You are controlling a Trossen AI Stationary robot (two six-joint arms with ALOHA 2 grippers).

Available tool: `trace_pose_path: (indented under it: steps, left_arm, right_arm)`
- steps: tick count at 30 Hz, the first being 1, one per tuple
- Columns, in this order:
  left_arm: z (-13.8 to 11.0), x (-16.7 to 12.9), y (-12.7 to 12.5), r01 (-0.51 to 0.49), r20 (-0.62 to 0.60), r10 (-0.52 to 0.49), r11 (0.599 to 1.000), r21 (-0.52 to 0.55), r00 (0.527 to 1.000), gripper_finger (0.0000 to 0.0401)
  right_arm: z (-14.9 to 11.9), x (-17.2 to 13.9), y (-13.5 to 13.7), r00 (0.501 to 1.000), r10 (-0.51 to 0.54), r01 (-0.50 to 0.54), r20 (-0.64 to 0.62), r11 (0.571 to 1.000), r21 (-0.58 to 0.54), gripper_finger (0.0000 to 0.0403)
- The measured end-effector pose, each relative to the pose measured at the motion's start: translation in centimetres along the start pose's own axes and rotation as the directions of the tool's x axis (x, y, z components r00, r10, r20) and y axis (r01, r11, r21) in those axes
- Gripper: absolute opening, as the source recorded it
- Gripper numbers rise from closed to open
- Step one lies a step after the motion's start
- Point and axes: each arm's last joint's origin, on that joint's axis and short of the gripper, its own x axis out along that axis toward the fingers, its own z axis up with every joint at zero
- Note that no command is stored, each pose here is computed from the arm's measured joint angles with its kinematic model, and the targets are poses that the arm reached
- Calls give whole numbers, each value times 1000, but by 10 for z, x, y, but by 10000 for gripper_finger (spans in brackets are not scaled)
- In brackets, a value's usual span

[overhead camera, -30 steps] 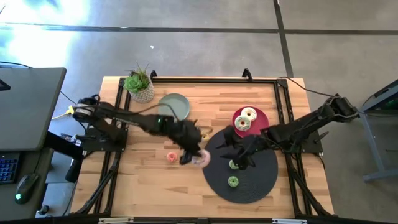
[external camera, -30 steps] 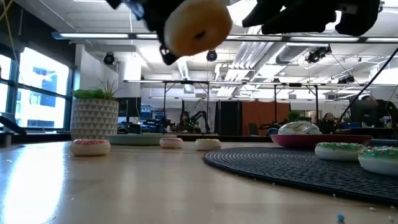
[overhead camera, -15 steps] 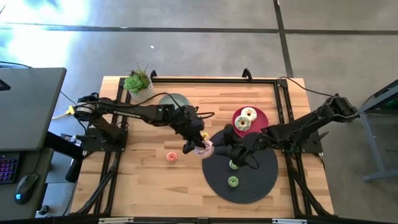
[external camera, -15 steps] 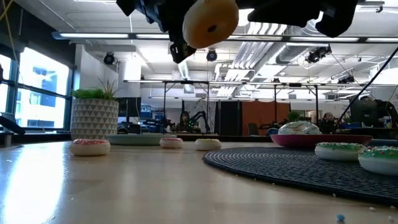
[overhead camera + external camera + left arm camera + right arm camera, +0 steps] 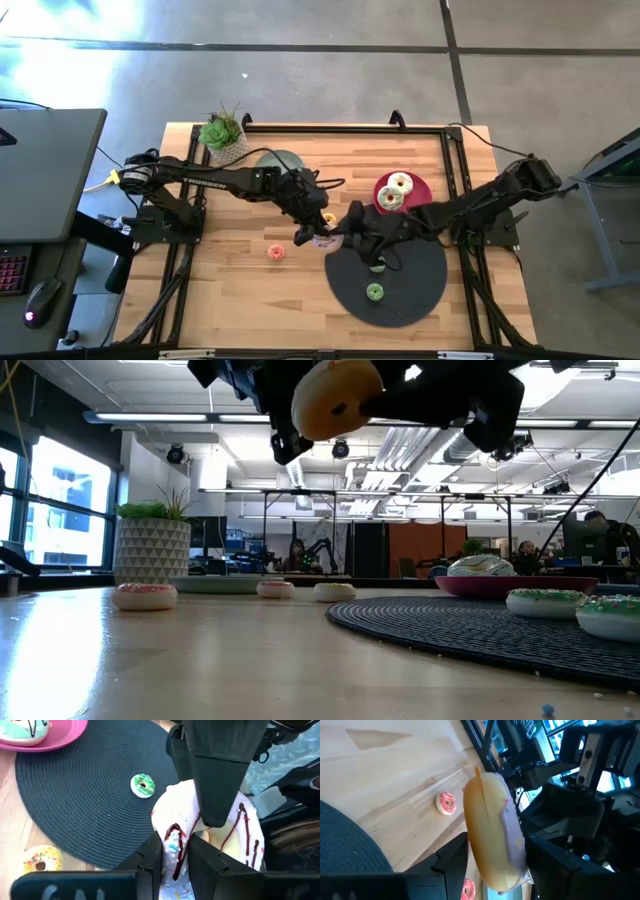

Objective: Pick & Place donuts
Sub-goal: Put the big purple donut on the pink plate

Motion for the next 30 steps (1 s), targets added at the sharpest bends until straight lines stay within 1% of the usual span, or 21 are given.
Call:
trace_pose_path:
  steps: [7, 14, 16, 19, 22, 26, 28, 30]
  left_arm:
    - [0, 0, 0, 0, 0, 0, 1000, 0, 1000, 69]
    - [0, 0, 0, -11, 4, 11, 1000, 0, 1000, 70]
    - [0, 0, 0, -11, 3, 11, 1000, 0, 1000, 76]
    - [0, 0, 0, -11, 4, 11, 1000, 18, 1000, 102]
    - [0, 0, 1, -21, 10, 20, 999, 46, 1000, 142]
    - [1, 0, 2, -81, 33, 80, 995, 55, 996, 194]
    - [2, 0, 3, -125, 47, 122, 990, 61, 991, 212]
    - [2, -1, 4, -161, 60, 157, 983, 83, 986, 222]
  right_arm:
    - [5, -2, 0, 999, -15, 15, 29, 1000, -2, 147]
    - [5, -2, 0, 1000, -9, 9, 28, 1000, -3, 97]
    - [4, -2, 1, 1000, -1, 1, 22, 1000, -5, 84]
    - [4, -2, 1, 1000, 4, -4, 19, 1000, 7, 68]
    - [4, -2, 1, 1000, 8, -9, 16, 999, 48, 59]
    - [2, -2, 4, 999, 34, -33, -3, 994, 105, 51]
    - [0, -3, 6, 998, 45, -39, -42, 990, 133, 47]
    - [-2, -4, 9, 993, 26, -8, -118, 989, 150, 42]
